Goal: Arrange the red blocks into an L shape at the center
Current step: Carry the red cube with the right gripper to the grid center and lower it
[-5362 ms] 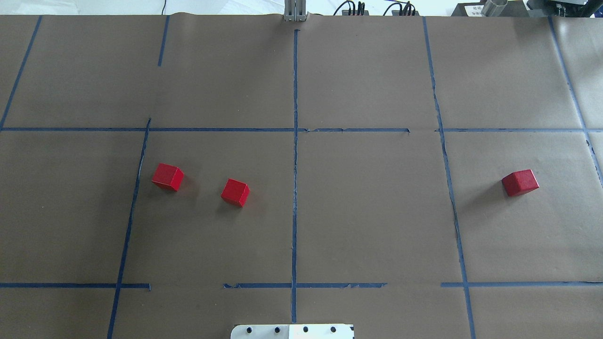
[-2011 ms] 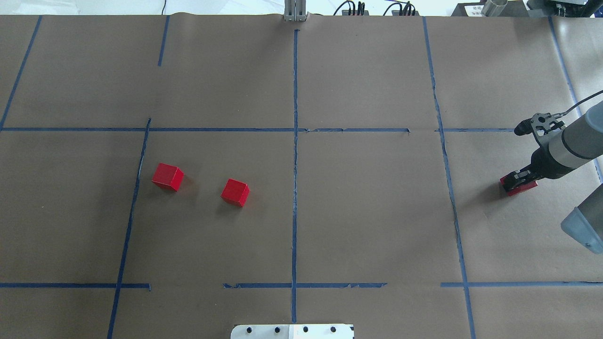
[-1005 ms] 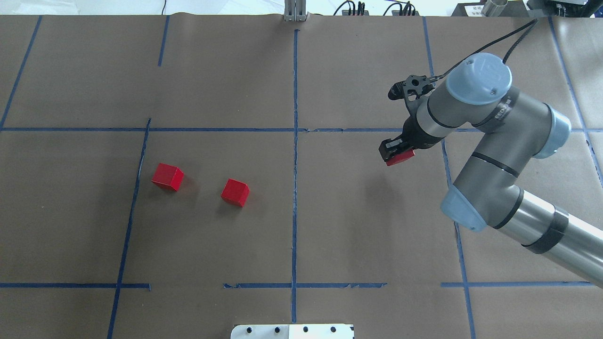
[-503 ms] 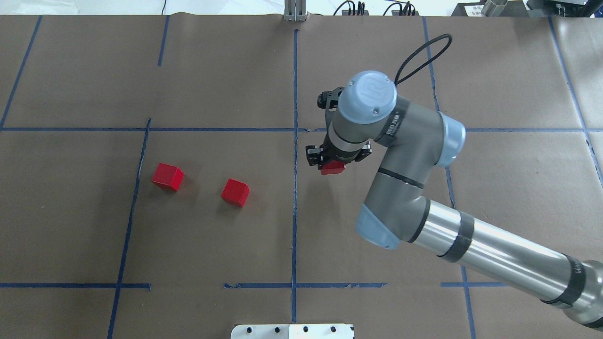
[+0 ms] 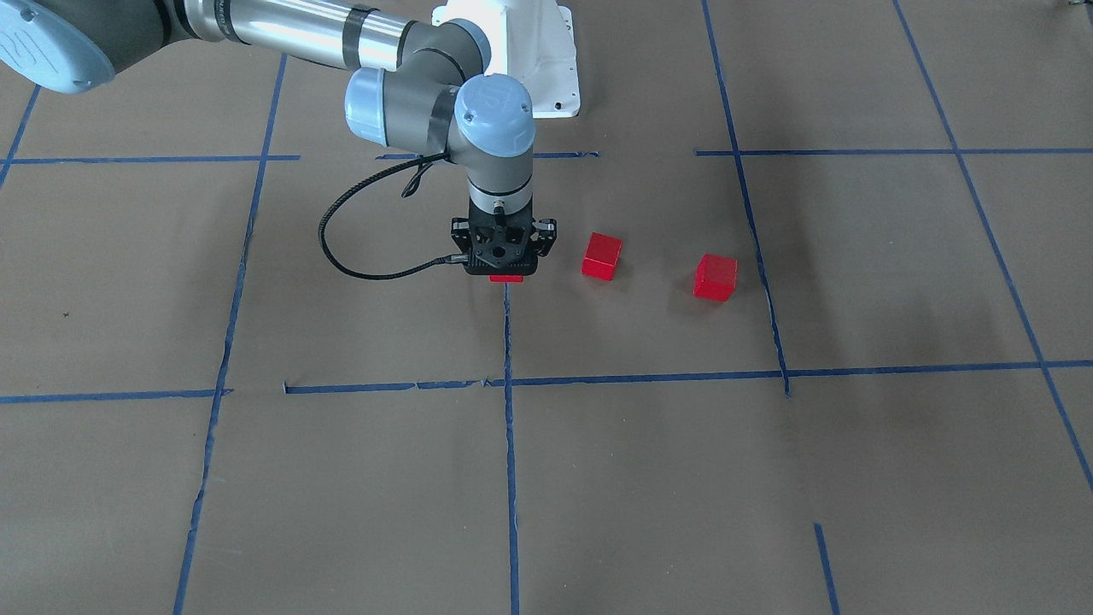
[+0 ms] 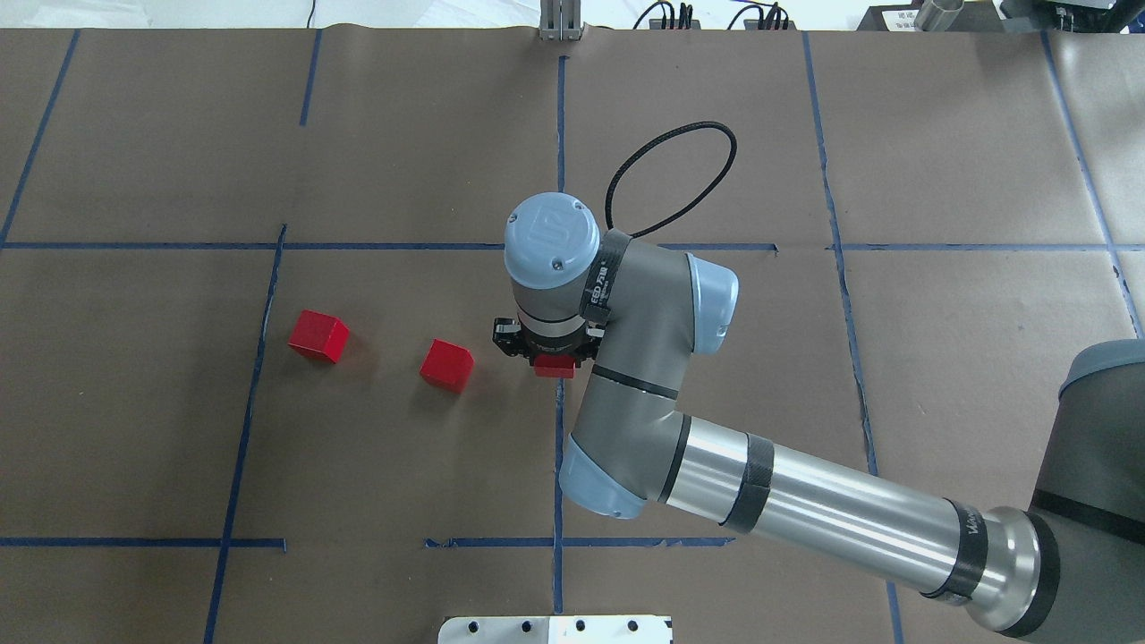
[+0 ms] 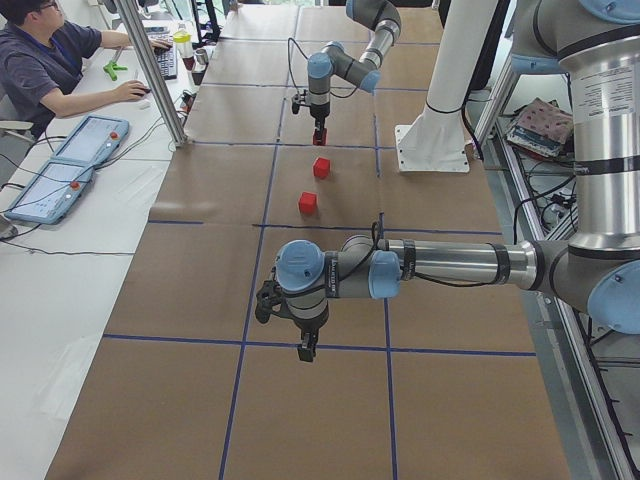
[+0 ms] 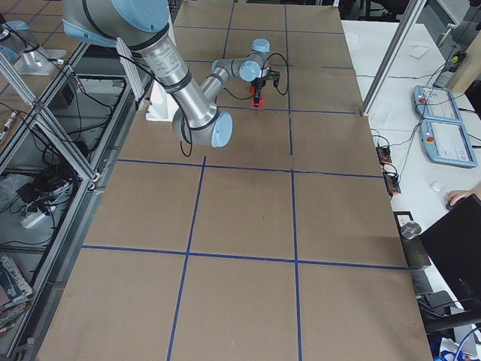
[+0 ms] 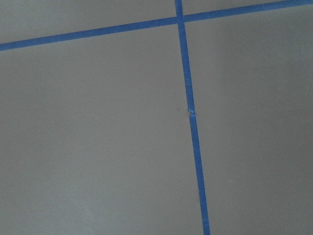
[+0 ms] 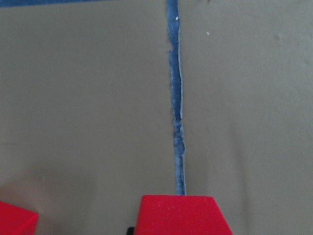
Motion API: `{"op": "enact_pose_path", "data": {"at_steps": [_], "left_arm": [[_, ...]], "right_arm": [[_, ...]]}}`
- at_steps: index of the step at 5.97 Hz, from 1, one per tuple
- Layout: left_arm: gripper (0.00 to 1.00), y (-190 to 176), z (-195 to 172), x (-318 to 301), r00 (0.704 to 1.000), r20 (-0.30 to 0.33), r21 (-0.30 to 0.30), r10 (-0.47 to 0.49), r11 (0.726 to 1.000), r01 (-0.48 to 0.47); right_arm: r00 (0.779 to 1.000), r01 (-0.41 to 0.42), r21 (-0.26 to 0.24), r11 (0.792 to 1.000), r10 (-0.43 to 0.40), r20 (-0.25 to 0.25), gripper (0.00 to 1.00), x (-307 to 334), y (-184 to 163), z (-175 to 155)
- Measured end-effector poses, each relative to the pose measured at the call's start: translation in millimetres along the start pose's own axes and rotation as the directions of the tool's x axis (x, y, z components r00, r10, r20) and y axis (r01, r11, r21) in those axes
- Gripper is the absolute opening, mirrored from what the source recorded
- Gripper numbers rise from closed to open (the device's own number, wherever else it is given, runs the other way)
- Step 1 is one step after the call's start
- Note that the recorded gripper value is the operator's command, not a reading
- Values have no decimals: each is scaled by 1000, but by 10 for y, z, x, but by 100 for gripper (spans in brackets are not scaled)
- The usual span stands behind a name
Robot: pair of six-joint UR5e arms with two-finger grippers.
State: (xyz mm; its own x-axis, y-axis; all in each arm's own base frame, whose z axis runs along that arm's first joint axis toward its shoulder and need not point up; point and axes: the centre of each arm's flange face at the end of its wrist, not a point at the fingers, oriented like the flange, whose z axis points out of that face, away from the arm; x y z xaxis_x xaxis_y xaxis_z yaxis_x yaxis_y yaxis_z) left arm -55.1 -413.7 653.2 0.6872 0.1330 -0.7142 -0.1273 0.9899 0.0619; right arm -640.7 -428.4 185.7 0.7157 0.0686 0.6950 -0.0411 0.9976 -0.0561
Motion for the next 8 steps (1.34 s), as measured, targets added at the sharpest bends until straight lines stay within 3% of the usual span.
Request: {"op": "enact_pose_path", "data": {"at_steps": [3, 4, 6, 7, 8], "left_arm": [[100, 16, 26, -16, 1000, -9, -4, -6, 1000, 6], [100, 17, 31, -20, 1000, -10, -5, -7, 1000, 7], [100, 18, 35, -24, 1000, -11, -5, -7, 1000, 7], [100, 18, 35, -24, 1000, -11, -5, -7, 1000, 7], [100, 18, 35, -24, 1000, -11, -5, -7, 1000, 7]], "right_arm": [[999, 35, -17, 999, -35, -20, 28, 24, 93, 137], [998, 51, -19, 999, -51, -20, 55, 30, 97, 146], [998, 61, -22, 998, -61, -21, 59, 47, 98, 161], [998, 66, -24, 998, -67, -22, 84, 58, 99, 172], [997, 71, -25, 997, -71, -20, 99, 58, 101, 170]]}}
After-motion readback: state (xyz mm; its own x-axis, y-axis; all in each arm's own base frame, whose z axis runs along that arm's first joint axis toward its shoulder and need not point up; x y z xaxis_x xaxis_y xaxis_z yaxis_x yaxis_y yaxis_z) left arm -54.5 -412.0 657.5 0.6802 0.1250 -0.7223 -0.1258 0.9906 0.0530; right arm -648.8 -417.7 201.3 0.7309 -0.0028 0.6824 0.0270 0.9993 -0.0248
